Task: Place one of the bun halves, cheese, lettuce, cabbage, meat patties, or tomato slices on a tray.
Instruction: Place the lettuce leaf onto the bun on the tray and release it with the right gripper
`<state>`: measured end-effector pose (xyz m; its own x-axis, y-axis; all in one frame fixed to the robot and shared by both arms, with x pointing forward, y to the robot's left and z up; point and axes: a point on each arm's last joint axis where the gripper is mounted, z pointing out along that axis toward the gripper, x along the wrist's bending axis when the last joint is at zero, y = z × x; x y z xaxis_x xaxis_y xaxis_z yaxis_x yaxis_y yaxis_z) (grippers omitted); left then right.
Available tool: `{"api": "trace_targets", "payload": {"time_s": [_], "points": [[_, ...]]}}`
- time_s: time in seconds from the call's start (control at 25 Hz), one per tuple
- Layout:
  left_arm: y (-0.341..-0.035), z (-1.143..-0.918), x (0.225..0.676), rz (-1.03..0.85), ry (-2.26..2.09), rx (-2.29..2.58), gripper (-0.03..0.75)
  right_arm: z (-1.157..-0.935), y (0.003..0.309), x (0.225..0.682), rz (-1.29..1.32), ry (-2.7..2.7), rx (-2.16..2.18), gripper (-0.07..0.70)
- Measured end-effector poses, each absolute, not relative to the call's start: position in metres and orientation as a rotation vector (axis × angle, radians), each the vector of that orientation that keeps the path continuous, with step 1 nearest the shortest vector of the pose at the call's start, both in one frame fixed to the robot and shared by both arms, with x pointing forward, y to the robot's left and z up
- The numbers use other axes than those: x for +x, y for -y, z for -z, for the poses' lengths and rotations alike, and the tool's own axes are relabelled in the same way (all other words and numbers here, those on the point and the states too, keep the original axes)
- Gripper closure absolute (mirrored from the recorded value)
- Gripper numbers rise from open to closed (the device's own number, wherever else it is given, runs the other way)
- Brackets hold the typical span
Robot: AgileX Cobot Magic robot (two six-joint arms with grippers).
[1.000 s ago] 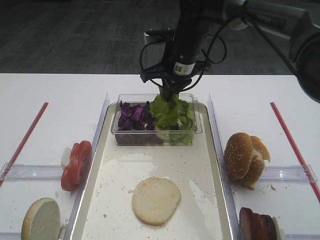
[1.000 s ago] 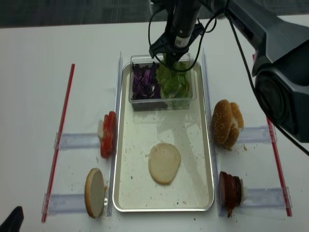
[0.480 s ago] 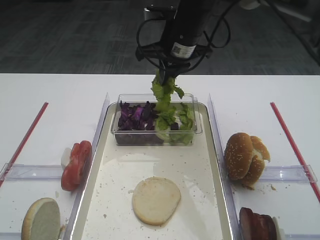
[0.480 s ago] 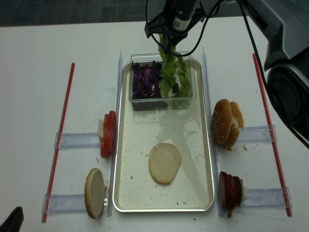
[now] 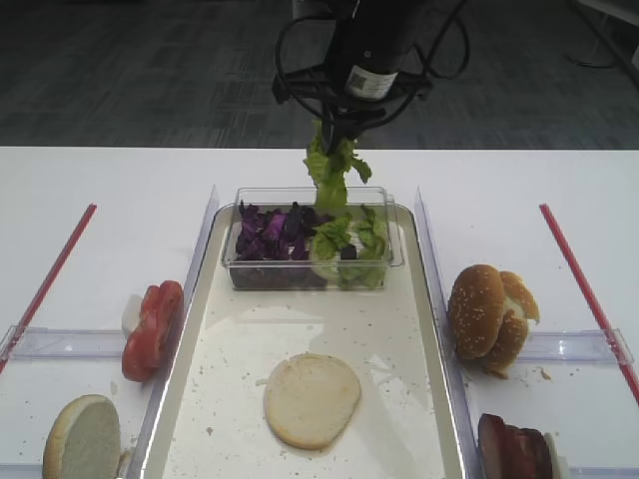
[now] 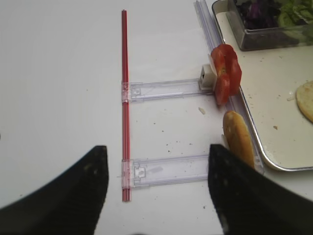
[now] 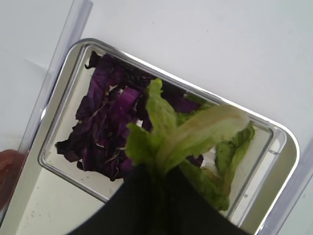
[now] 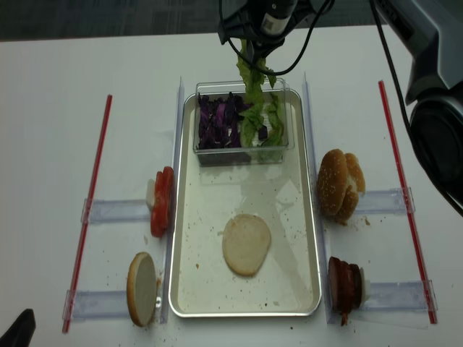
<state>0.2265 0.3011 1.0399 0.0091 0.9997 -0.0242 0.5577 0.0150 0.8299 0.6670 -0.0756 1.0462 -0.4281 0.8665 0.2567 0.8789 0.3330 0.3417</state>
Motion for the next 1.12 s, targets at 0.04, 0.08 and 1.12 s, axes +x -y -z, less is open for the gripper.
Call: {"api": "trace_targets", "payload": {"time_s": [0.04, 0.08, 1.12], "points": [[-0.301, -1.04, 0.227, -0.841, -1.626, 1.62, 0.307, -1.048, 0.076, 0.666, 0.683, 2.543, -1.664, 0.545], [-0.301, -1.04, 0.227, -0.841, -1.626, 1.62, 0.307, -1.049, 0.076, 0.666, 0.686, 2.541, -1.666, 0.545], [-0.301, -1.04, 0.227, -0.841, -1.626, 1.62, 0.306, -1.083, 0.054, 0.605, 0.656, 2.6, -1.581, 0.545]]}}
